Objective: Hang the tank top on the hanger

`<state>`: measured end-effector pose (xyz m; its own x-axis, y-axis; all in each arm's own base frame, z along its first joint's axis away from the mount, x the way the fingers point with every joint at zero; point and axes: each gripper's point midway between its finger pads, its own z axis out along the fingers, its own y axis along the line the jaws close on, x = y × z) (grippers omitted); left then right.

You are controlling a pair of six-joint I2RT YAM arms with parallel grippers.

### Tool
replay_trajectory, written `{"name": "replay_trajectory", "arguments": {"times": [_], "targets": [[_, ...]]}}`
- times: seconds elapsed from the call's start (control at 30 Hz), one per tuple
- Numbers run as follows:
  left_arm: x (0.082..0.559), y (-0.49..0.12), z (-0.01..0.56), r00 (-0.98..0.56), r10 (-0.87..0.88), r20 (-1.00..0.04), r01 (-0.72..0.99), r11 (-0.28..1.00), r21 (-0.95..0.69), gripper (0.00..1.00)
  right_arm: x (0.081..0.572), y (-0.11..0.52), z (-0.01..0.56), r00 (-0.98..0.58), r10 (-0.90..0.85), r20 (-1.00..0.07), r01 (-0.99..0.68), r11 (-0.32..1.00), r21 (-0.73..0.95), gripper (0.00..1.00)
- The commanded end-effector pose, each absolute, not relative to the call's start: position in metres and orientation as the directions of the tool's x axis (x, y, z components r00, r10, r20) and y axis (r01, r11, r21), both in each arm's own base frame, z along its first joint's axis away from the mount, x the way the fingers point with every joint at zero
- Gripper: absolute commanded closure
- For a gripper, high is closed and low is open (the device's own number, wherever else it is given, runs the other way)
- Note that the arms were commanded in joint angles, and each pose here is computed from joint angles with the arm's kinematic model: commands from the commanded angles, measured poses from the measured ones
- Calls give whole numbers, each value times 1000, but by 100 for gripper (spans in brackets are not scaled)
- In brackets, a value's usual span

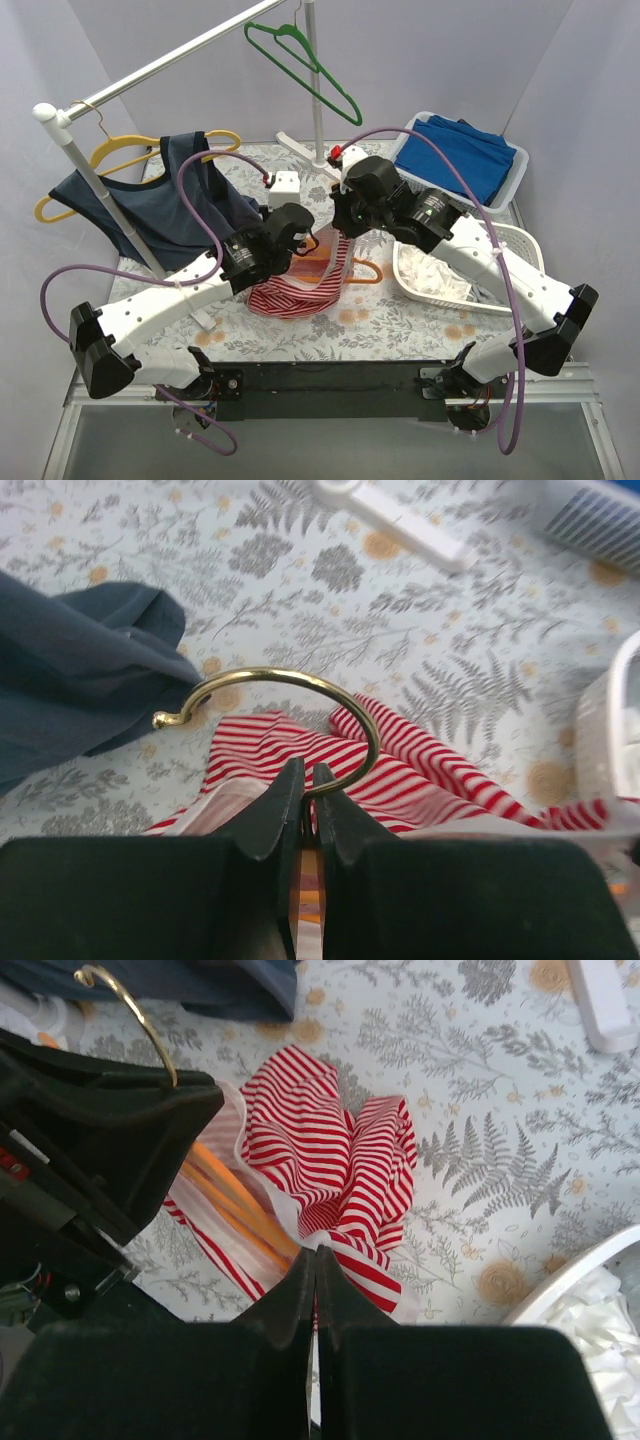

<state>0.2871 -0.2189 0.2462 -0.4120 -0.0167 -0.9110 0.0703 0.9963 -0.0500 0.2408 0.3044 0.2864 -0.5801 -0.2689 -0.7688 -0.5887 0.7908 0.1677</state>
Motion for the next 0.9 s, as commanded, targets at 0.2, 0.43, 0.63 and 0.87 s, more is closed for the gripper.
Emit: {"name": "replay_trajectory", "arguments": {"times": [0.2,0.43,0.63,0.87], "targets": [[292,-240,369,-277,-82,-957,122,985,-120,100,241,276,367,-414,-230,-881,-657,746,114,61],[288,-251,380,-279,18,-960,218,975,-45,100,207,246,412,-193,-213,-958,-760,649,9,35],[276,-261,391,-273,45,-961,335,941,-51,100,161,238,396,-102,-222,-970,-879,477,-17,31],[258,-271,406,-265,45,-963,462,883,-86,100,131,250,340,-174,-279,-944,-941,329,77,30]]}}
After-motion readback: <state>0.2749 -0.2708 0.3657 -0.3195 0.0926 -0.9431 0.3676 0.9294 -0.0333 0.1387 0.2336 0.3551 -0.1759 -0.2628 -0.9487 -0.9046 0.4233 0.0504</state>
